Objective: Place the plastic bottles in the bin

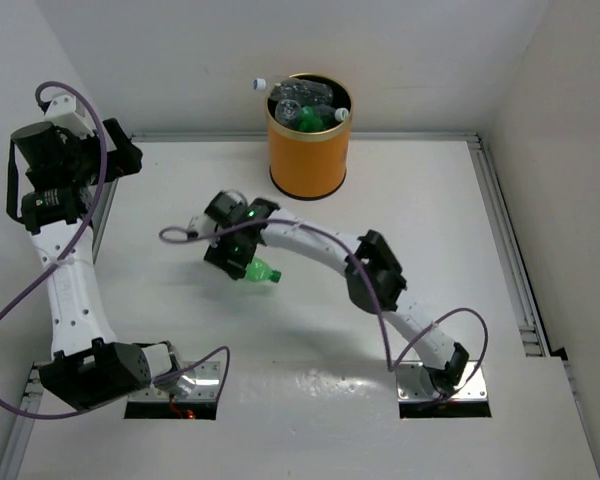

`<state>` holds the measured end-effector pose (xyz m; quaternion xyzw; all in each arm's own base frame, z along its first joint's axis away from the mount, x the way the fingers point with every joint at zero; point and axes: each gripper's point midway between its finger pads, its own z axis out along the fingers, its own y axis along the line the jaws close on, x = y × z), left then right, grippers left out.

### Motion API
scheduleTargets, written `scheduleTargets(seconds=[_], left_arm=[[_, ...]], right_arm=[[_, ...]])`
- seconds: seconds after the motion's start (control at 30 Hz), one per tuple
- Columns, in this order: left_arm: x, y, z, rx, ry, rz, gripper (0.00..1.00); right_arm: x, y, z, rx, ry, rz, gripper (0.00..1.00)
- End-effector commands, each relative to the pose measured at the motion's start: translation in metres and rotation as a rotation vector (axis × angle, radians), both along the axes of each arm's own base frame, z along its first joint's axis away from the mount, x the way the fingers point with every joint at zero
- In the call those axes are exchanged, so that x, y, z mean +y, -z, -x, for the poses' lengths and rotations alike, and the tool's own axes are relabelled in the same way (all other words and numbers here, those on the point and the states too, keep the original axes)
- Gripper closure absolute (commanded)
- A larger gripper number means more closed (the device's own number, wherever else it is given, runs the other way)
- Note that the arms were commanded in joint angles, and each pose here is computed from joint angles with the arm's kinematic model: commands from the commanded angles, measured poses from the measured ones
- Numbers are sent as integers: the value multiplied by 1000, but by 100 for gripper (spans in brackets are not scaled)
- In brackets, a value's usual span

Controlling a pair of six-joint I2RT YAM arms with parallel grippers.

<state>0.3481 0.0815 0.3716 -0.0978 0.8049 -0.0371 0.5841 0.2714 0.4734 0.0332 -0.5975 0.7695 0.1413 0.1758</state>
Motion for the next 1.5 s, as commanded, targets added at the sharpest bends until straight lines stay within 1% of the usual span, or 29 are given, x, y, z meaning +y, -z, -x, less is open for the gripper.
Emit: scheduleTargets(seconds=[0.0,0.03,0.07,0.1,0.13,0.17,0.2,0.23,0.3,0.33,0.37,0.4,0.47,0.53,0.57,0.6,0.63,0.67,0.7,0.73,0.77,0.8,0.87,1.03,1.2,1.3,1.33,1.37,1.47], left_arm=[[-29,-26,-18,-160,116,40,0],[-35,-21,-22,-163,134,41,0],[-44,-31,-28,-217,168,49,0],[-58,-28,-32,-225,212,62,0],[-66,-32,-36,-246,242,58,0],[-72,-38,-41,-276,261,57,0],[-85,-32,-48,-263,304,69,0],[-90,-33,-52,-267,322,59,0],[-98,-30,-60,-258,351,41,0],[-101,-33,-63,-265,363,31,0],[-106,-28,-70,-252,380,29,0],[-110,-28,-73,-253,401,14,0],[-120,-32,-80,-255,433,-3,0],[-120,-41,-87,-270,427,-41,0],[-123,-36,-88,-245,423,-36,0],[-119,-33,-92,-234,410,-51,0],[-117,-33,-96,-233,400,-63,0],[-114,-31,-96,-224,387,-64,0],[-114,-31,-97,-225,389,-75,0],[-112,-25,-99,-205,380,-71,0],[-106,-24,-100,-203,358,-75,0],[-101,-24,-100,-203,347,-76,0],[-96,-20,-100,-194,336,-75,0],[-80,-13,-98,-174,296,-84,0],[-71,-3,-96,-154,284,-101,0],[-70,2,-96,-146,287,-109,0],[-70,-2,-93,-156,289,-124,0],[-70,-2,-93,-156,289,-124,0],[-69,2,-94,-148,295,-140,0]], right_arm=[[-14,-169,-63,-168,125,-362,100],[-27,-187,-84,-185,183,-412,100],[-41,-249,-108,-260,226,-571,100],[-49,-267,-120,-215,334,-657,100],[-56,-288,-129,-217,367,-728,100],[-98,-352,-172,-342,479,-910,100],[-110,-365,-187,-346,550,-972,100],[-166,-430,-220,-508,658,-1144,100],[-198,-454,-241,-563,749,-1261,100],[-234,-486,-254,-669,789,-1375,100],[-263,-498,-268,-764,823,-1427,100],[-273,-511,-272,-807,822,-1488,100],[-307,-502,-300,-864,878,-1507,100],[-329,-512,-311,-926,896,-1593,100],[-335,-495,-330,-934,912,-1588,100],[-335,-490,-336,-933,919,-1581,100],[-342,-505,-335,-974,929,-1610,100],[-343,-497,-342,-982,947,-1592,100],[-342,-471,-361,-970,988,-1565,100],[-344,-468,-365,-990,1005,-1558,100],[-338,-451,-375,-976,1022,-1544,100],[-339,-451,-377,-1008,1027,-1530,100],[-328,-439,-381,-994,995,-1519,100],[-295,-388,-390,-884,965,-1438,100],[-290,-343,-390,-816,1006,-1323,100],[-284,-324,-385,-834,986,-1247,100],[-285,-328,-382,-860,974,-1240,100],[-280,-310,-381,-886,944,-1164,100],[-273,-289,-379,-891,897,-1071,100]])
